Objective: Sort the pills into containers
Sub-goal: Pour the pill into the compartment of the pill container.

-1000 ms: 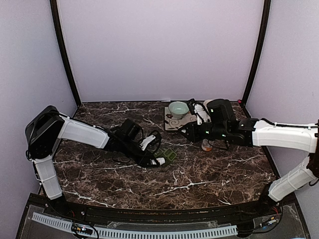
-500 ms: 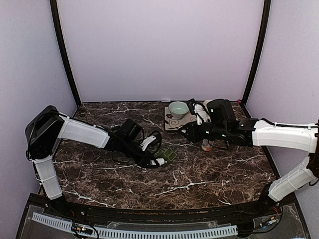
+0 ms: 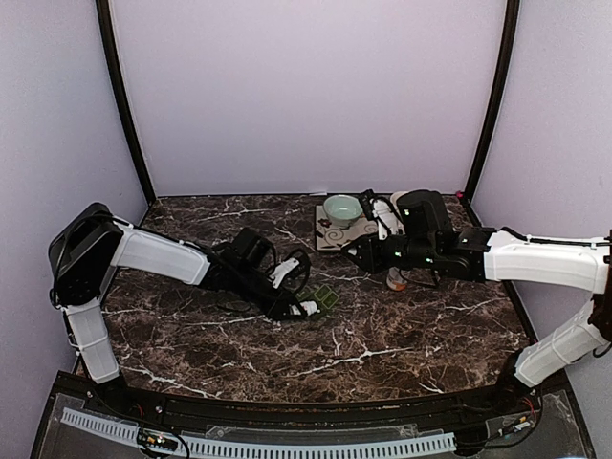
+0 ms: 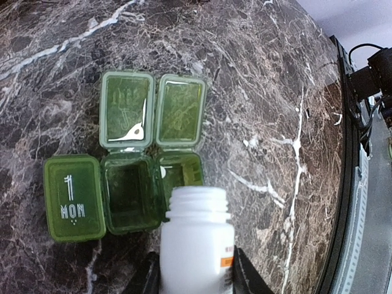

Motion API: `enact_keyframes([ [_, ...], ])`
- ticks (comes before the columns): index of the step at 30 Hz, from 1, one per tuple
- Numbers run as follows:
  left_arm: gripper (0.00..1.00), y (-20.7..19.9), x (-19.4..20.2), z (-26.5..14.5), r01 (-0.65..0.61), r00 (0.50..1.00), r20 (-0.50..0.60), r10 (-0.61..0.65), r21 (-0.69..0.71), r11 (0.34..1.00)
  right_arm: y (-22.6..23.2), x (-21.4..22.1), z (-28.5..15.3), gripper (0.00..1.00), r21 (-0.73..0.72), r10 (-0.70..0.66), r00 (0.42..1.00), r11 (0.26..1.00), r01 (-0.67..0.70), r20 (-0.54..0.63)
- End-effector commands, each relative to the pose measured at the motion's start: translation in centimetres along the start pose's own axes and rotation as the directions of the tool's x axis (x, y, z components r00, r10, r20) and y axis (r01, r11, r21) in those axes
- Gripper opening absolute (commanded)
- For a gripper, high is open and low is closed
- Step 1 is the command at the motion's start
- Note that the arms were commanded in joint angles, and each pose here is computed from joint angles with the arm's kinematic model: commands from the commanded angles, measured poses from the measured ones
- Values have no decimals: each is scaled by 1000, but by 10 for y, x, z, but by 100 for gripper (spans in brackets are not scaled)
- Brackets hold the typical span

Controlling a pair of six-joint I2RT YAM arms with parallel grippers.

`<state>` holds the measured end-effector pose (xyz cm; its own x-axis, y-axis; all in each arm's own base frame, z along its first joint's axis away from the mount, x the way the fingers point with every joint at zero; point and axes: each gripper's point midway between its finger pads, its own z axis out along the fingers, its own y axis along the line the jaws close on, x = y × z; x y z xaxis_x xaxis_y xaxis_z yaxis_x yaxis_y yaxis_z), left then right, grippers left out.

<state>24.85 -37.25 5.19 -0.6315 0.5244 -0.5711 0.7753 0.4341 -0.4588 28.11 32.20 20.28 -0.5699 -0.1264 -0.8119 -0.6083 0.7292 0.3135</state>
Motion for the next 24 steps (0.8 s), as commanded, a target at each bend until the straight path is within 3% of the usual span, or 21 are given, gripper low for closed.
enact_keyframes([
  [1, 0, -17, -16, -13, -31, 996, 83, 28, 40, 999, 0, -11, -5, 0, 1, -1, 999, 1000, 1, 40],
  [8, 0, -29, -27, -26, -61, 987, 152, 50, 64, 996, 6, -17, -10, 0, -23, 1, 999, 1000, 1, 50],
  [15, 0, -50, -41, -55, -110, 954, 289, 80, 91, 990, 20, -24, -18, 0, -73, -1, 998, 997, 6, 65],
  [20, 0, -72, -55, -91, -183, 886, 447, 123, 94, 979, 35, -35, -29, 0, -112, -1, 996, 994, 11, 87],
  [24, 0, -93, -66, -129, -244, 801, 579, 151, 86, 966, 52, -44, -41, 0, -156, 6, 994, 988, 11, 111],
])
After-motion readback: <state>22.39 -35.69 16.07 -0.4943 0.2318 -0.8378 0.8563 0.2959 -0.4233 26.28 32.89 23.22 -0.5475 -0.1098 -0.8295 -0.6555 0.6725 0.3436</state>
